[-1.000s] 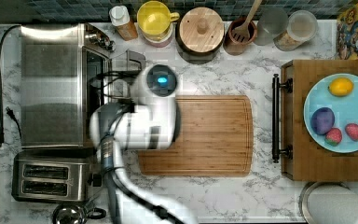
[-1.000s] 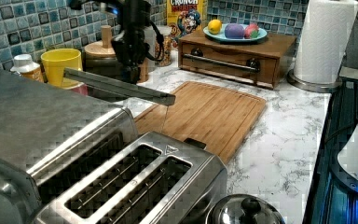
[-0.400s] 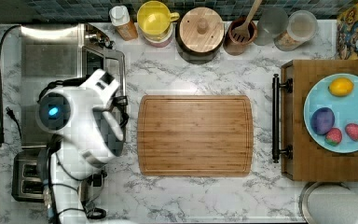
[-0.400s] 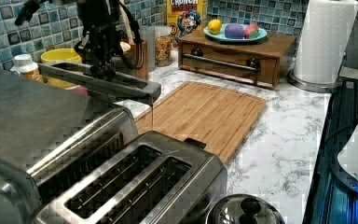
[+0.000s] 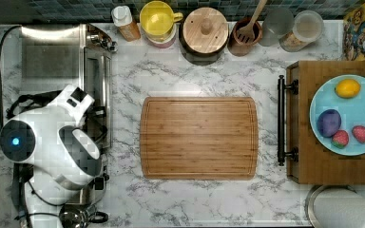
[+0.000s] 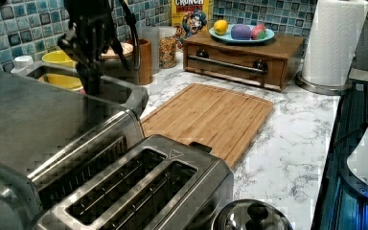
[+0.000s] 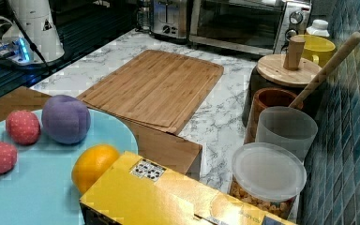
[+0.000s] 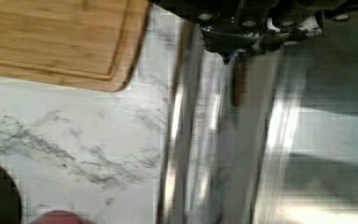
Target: Close the oven.
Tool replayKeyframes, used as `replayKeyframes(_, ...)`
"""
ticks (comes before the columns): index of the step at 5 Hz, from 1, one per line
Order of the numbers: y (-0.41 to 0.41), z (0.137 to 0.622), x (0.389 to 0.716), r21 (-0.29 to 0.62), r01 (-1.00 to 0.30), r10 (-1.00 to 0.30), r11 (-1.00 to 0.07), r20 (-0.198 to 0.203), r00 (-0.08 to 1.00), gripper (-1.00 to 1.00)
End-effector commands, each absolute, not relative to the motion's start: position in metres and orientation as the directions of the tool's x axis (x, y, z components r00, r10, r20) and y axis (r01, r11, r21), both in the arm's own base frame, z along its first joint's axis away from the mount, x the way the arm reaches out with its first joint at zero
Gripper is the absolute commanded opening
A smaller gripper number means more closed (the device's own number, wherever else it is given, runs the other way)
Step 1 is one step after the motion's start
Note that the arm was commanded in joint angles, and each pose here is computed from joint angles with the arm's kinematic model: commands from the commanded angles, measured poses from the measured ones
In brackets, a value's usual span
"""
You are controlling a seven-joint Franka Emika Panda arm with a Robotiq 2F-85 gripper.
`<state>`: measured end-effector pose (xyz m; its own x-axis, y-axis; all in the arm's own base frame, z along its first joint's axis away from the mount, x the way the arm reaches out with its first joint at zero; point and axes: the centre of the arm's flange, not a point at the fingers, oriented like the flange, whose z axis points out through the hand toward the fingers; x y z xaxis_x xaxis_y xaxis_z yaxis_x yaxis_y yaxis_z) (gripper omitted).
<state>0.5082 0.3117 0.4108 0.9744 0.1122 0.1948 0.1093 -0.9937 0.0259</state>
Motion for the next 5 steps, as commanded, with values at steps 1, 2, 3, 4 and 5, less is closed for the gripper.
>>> replayKeyframes(1,0.2990,0.5454,0.5175,-0.028,0.051,0.041,-0.998,0.273,0.961,-1.00)
replayKeyframes(2,0.2989,0.5454,0.5176,-0.028,0.051,0.041,-0.998,0.273,0.961,-1.00)
replayKeyframes(3,0.2989,0.5454,0.5175,-0.028,0.051,0.041,-0.998,0.273,0.961,-1.00)
replayKeyframes(4,0.2990,0.5454,0.5175,-0.028,0.051,0.041,-0.998,0.273,0.961,-1.00)
replayKeyframes(5,0.2990,0.5454,0.5175,-0.028,0.051,0.041,-0.998,0.273,0.961,-1.00)
